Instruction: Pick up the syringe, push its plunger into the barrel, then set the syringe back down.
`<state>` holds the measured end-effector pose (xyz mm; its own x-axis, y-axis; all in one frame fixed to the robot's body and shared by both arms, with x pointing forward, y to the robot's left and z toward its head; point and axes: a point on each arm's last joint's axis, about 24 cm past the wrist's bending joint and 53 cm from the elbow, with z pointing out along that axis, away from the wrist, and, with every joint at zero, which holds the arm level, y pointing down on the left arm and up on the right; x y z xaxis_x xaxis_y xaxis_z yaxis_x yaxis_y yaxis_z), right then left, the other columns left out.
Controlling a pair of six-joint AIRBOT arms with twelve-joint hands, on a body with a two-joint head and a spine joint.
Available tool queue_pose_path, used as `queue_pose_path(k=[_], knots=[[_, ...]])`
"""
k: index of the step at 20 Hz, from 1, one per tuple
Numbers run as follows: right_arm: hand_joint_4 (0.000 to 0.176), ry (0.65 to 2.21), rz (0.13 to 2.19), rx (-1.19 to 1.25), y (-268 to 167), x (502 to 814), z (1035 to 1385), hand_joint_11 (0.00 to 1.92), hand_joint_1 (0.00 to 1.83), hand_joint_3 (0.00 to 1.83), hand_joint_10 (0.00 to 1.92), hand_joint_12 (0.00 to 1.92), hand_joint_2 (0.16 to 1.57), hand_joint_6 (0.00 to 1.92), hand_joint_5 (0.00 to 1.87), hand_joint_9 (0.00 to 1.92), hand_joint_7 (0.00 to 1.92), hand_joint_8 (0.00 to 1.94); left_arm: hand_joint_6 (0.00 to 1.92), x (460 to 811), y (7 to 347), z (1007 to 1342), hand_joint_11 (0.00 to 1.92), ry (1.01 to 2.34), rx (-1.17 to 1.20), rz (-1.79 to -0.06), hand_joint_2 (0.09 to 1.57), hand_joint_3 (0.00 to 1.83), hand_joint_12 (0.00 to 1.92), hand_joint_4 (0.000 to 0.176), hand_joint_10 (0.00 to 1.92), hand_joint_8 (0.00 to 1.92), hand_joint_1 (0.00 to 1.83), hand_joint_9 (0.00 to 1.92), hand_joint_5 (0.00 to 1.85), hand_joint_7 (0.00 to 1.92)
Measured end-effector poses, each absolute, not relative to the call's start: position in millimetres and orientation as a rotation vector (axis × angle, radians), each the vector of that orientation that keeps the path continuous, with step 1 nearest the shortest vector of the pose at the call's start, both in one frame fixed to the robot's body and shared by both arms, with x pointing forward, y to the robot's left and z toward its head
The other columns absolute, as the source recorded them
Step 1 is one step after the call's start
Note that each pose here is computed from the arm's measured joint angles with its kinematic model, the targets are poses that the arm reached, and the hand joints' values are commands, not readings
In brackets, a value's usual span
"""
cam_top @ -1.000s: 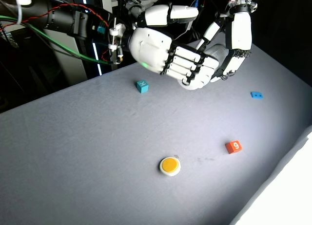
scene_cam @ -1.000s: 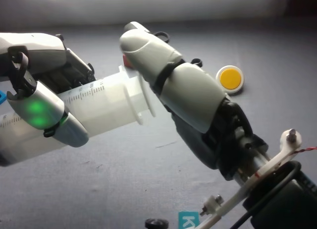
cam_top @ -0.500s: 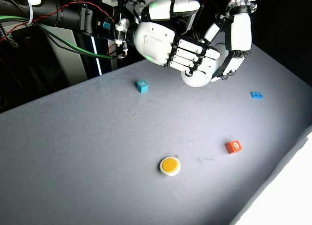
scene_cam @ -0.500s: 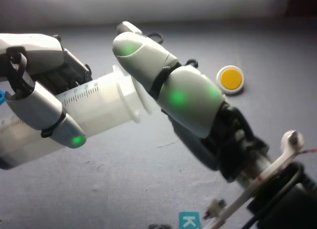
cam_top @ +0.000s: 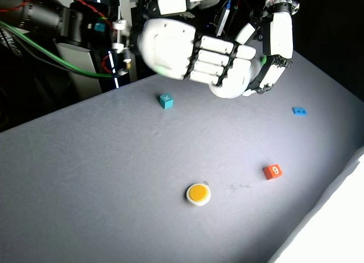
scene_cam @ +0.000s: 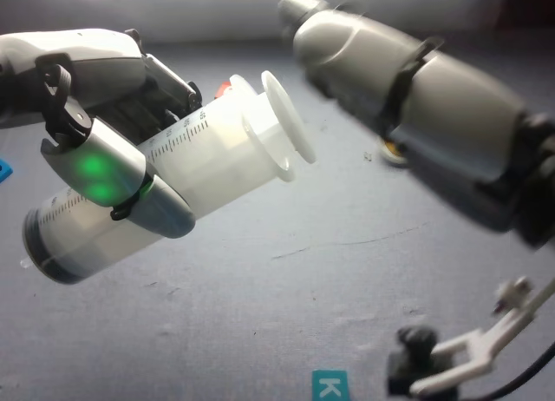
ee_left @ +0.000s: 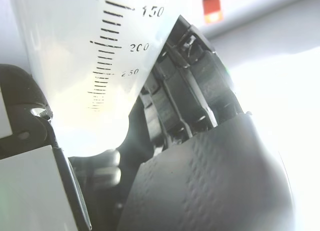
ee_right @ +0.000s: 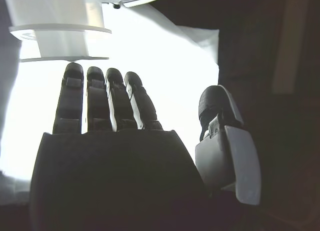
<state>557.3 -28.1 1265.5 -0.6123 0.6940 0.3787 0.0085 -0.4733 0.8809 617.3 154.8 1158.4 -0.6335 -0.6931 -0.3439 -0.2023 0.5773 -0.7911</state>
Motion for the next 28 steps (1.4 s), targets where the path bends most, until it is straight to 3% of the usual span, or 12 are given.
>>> queue_pose_path(k=[4, 5, 7, 9, 11, 13, 17, 21, 27, 28], knots=[[0.000, 1.231, 2.054, 0.857, -61.7, 566.3, 1289.2, 0.00, 0.00, 0.00, 0.00, 0.00, 1.23, 0.00, 0.00, 0.00, 0.00, 0.00, 1.08, 617.2, 155.9, 1157.4, 0.78, 2.157, -0.694, -0.953, 1.05, 0.00, 1.03, 0.000, 0.91, 0.22, 1.39, 1.10, 0.97, 1.29], [0.000, 1.255, 2.025, 0.789, -65.7, 564.2, 1288.1, 0.00, 0.00, 0.00, 0.00, 0.00, 1.22, 0.00, 0.00, 0.00, 0.00, 0.00, 1.04, 617.1, 156.0, 1157.1, 0.74, 2.156, -0.680, -0.945, 1.05, 0.00, 1.11, 0.000, 0.94, 0.23, 1.39, 1.10, 0.98, 1.28], [0.000, 1.332, 1.941, 0.671, -75.0, 563.1, 1272.1, 0.00, 0.00, 0.00, 0.00, 0.00, 1.23, 0.00, 0.00, 0.00, 0.00, 0.00, 1.08, 618.3, 160.9, 1152.6, 0.76, 2.159, -0.608, -0.883, 1.05, 0.00, 1.06, 0.000, 0.94, 0.26, 1.39, 1.09, 0.97, 1.27], [0.000, 1.312, 1.866, 0.527, -98.0, 563.5, 1276.7, 0.00, 0.00, 0.00, 0.00, 0.00, 1.23, 0.00, 0.00, 0.00, 0.00, 0.00, 1.10, 618.8, 157.5, 1141.1, 0.77, 2.181, -0.495, -0.807, 1.06, 0.00, 1.03, 0.000, 0.94, 0.31, 1.39, 1.08, 0.96, 1.24], [0.000, 1.299, 1.820, 0.469, -112.8, 567.3, 1280.8, 0.00, 0.00, 0.00, 0.00, 0.00, 1.23, 0.00, 0.00, 0.00, 0.00, 0.00, 1.10, 618.9, 149.5, 1130.2, 0.78, 2.203, -0.426, -0.784, 1.05, 0.00, 1.06, 0.000, 0.95, 0.20, 1.39, 1.09, 0.96, 1.29], [0.000, 1.408, 1.718, 0.388, -114.4, 576.9, 1259.2, 0.00, 0.00, 0.00, 0.00, 0.00, 1.23, 0.00, 0.00, 0.00, 0.00, 0.00, 1.05, 619.1, 140.4, 1120.0, 0.79, 2.224, -0.378, -0.775, 1.04, 0.00, 1.06, 0.000, 0.92, 0.12, 1.39, 1.11, 0.98, 1.34], [0.000, 1.617, 1.570, 0.368, -110.6, 588.3, 1213.9, 0.00, 0.00, 0.00, 0.00, 0.00, 1.23, 0.00, 0.00, 0.00, 0.00, 0.00, 1.05, 622.2, 132.9, 1089.3, 0.78, 2.280, -0.327, -0.733, 1.04, 0.00, 1.04, 0.000, 0.91, 0.12, 1.39, 1.10, 1.00, 1.33], [0.000, 1.667, 1.537, 0.362, -106.2, 591.2, 1206.7, 0.00, 0.00, 0.00, 0.00, 0.00, 1.24, 0.00, 0.00, 0.00, 0.00, 0.00, 1.00, 633.3, 142.4, 1060.2, 0.74, 2.318, -0.314, -0.660, 1.04, 0.00, 1.23, 0.000, 0.97, 0.05, 1.39, 1.09, 1.02, 1.39], [0.000, 1.739, 1.514, 0.353, -98.0, 587.9, 1189.8, 0.00, 0.00, 0.00, 0.00, 0.00, 1.23, 0.00, 0.00, 0.00, 0.00, 0.00, 1.05, 657.0, 150.0, 1044.2, 0.74, 2.314, -0.325, -0.617, 1.04, 0.00, 1.13, 0.000, 0.93, 0.02, 1.39, 1.09, 1.01, 1.37], [0.000, 1.737, 1.519, 0.355, -97.0, 587.7, 1189.8, 0.00, 0.00, 0.00, 0.00, 0.00, 1.23, 0.00, 0.00, 0.00, 0.00, 0.00, 1.09, 657.4, 148.5, 1044.3, 0.70, 2.314, -0.323, -0.624, 1.07, 0.00, 1.08, 0.000, 1.00, 0.42, 1.38, 1.04, 0.97, 1.18]])
